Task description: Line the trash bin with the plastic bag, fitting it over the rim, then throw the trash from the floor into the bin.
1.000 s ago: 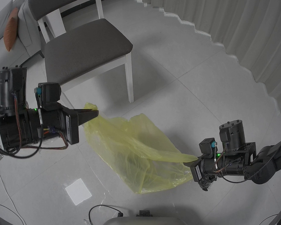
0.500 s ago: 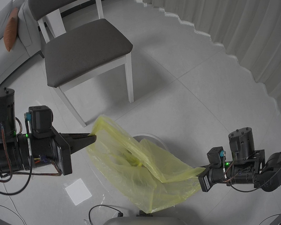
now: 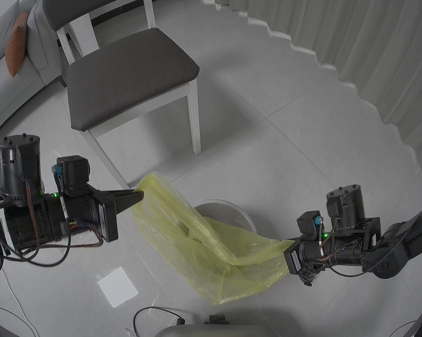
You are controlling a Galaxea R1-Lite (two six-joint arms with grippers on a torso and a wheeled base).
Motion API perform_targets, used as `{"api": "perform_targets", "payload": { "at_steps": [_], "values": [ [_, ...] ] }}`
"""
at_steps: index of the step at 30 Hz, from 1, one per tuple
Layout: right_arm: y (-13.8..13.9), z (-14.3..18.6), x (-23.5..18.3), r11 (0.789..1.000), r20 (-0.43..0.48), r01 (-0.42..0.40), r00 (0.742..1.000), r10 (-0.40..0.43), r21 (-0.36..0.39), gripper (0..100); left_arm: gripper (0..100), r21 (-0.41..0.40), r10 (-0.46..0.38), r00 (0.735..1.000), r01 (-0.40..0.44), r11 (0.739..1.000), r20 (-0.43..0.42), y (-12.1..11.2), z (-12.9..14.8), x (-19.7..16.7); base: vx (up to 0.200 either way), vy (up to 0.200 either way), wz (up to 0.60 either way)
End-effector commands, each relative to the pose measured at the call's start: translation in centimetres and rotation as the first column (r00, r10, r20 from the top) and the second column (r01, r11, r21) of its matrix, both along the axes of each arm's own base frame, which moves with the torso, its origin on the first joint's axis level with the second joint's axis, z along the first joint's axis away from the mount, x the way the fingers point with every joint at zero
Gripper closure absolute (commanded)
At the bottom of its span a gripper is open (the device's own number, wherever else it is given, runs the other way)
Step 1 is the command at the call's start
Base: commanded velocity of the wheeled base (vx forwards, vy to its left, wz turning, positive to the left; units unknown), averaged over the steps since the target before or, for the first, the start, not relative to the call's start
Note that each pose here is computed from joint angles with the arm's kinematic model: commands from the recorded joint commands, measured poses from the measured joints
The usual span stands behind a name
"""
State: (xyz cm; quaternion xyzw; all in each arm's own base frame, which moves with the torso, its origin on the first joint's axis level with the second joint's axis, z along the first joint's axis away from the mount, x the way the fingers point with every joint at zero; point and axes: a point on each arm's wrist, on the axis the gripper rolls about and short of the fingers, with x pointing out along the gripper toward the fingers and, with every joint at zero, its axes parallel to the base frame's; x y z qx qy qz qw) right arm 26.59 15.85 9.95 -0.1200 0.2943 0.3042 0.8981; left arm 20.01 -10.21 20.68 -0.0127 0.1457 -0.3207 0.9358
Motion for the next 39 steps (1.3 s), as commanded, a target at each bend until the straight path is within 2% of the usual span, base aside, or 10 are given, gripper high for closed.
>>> {"api": "perform_targets", "payload": {
  "at_steps": [1, 3, 4, 8, 15, 25, 28, 39],
  "values": [
    [1.0, -2.2, 2.2, 1.000, -0.029, 0.006, 1.000, -0.007, -0.016, 100, 100, -0.001, 0.033, 0.998, -0.034, 0.999, -0.061, 0.0, -1.9, 2.2, 0.000, 0.000, 0.00],
    [1.0, -2.2, 2.2, 1.000, -0.029, 0.006, 1.000, -0.007, -0.016, 100, 100, -0.001, 0.033, 0.998, -0.034, 0.999, -0.061, 0.0, -1.9, 2.2, 0.000, 0.000, 0.00],
    [1.5, -3.0, 2.9, 1.000, -0.036, 0.005, 0.999, -0.006, -0.019, 100, 100, 0.013, 0.034, 0.994, -0.033, 0.999, -0.100, -0.1, -2.9, 2.4, 0.000, 0.000, 0.00],
    [1.9, -4.2, 4.2, 1.000, -0.031, 0.013, 0.999, -0.013, -0.016, 100, 100, 0.037, 0.045, 0.987, -0.039, 0.999, -0.155, -0.5, -4.8, 3.3, 0.000, 0.000, 0.00],
    [1.5, -5.3, 5.8, 1.000, -0.016, 0.025, 1.000, -0.025, 0.000, 100, 100, -0.045, 0.063, 0.990, -0.069, 0.997, -0.129, -0.7, -5.6, 3.9, 0.000, 0.000, 0.00],
    [1.5, -6.4, 5.3, 1.000, -0.052, 0.017, 0.998, -0.018, -0.020, 100, 100, -0.032, 0.060, 0.986, -0.066, 0.997, -0.157, -0.7, -6.6, 3.5, 0.000, 0.000, 0.00],
    [1.0, -7.0, 5.2, 0.999, -0.070, 0.029, 0.997, -0.031, -0.032, 100, 100, -0.005, 0.073, 0.979, -0.075, 0.997, -0.192, -0.9, -7.8, 4.2, 0.000, 0.000, 0.00],
    [-0.3, -10.2, 7.4, 0.996, -0.083, 0.061, 0.994, -0.066, -0.064, 100, 100, 0.029, 0.108, 0.974, -0.104, 0.994, -0.198, -1.2, -10.8, 4.4, 0.000, 0.000, 0.00]
  ]
}}
